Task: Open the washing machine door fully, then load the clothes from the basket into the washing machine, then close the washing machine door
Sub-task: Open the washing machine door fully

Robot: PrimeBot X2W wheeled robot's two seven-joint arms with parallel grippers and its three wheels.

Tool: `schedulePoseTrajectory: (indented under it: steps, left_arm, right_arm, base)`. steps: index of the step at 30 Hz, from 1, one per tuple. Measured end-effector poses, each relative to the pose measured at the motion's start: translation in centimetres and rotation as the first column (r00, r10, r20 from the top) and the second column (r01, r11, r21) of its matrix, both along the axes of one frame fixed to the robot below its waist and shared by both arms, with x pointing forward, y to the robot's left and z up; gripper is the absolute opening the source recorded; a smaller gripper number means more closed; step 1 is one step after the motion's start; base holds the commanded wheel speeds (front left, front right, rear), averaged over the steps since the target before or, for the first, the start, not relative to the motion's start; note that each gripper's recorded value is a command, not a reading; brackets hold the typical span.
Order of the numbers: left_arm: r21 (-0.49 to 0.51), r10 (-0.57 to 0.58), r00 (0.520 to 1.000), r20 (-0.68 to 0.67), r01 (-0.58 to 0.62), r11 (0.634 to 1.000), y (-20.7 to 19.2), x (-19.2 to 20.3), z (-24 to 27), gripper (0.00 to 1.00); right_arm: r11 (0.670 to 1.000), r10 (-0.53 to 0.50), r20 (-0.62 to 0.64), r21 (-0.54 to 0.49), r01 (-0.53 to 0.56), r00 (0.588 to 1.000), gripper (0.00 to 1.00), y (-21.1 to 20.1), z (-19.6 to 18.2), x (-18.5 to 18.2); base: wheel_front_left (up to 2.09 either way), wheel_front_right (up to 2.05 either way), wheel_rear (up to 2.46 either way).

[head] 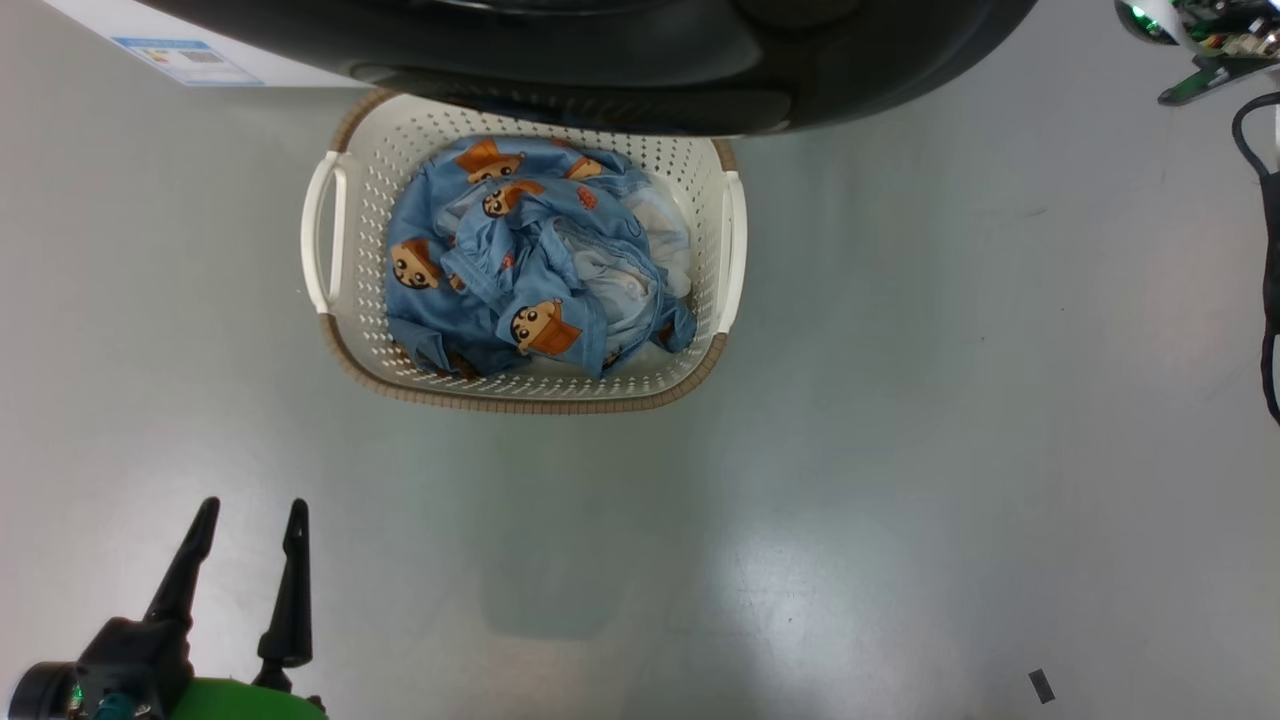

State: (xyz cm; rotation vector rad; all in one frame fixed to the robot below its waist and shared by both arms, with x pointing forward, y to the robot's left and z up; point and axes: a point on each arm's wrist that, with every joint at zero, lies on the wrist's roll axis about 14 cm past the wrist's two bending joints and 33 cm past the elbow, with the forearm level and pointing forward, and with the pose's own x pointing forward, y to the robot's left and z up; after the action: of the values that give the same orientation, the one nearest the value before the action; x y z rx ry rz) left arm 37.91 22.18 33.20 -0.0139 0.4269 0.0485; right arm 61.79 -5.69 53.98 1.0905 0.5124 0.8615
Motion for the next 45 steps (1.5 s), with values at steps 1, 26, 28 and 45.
schedulePoseTrajectory:
  steps: [1,26,28,45]
  left_arm:
    - [0.001,-0.002,1.0,0.001,0.002,1.0,0.0,0.0,0.0,1.0]
    - [-0.013,0.001,0.996,0.094,0.001,1.0,-0.4,0.3,3.3,1.0]
    - [-0.017,0.005,0.994,0.106,-0.003,1.0,-0.4,0.3,3.7,1.0]
    - [-0.06,0.068,0.971,0.229,-0.055,0.997,0.2,-0.1,8.0,1.0]
  right_arm:
    - [1.0,0.007,-0.001,-0.003,-0.007,1.0,0.0,0.1,0.0,-0.2]
    - [0.961,0.27,-0.076,-0.038,-0.273,0.96,0.0,5.1,-0.7,-9.2]
    - [0.954,0.295,-0.079,-0.035,-0.298,0.952,0.0,5.5,-0.6,-10.2]
    - [0.906,0.424,-0.065,0.039,-0.422,0.903,0.0,10.0,1.7,-18.3]
  base:
    - [0.0,0.0,0.0]
    - [0.0,0.0,0.0]
    - [0.0,0.0,0.0]
    - [0.0,0.0,0.0]
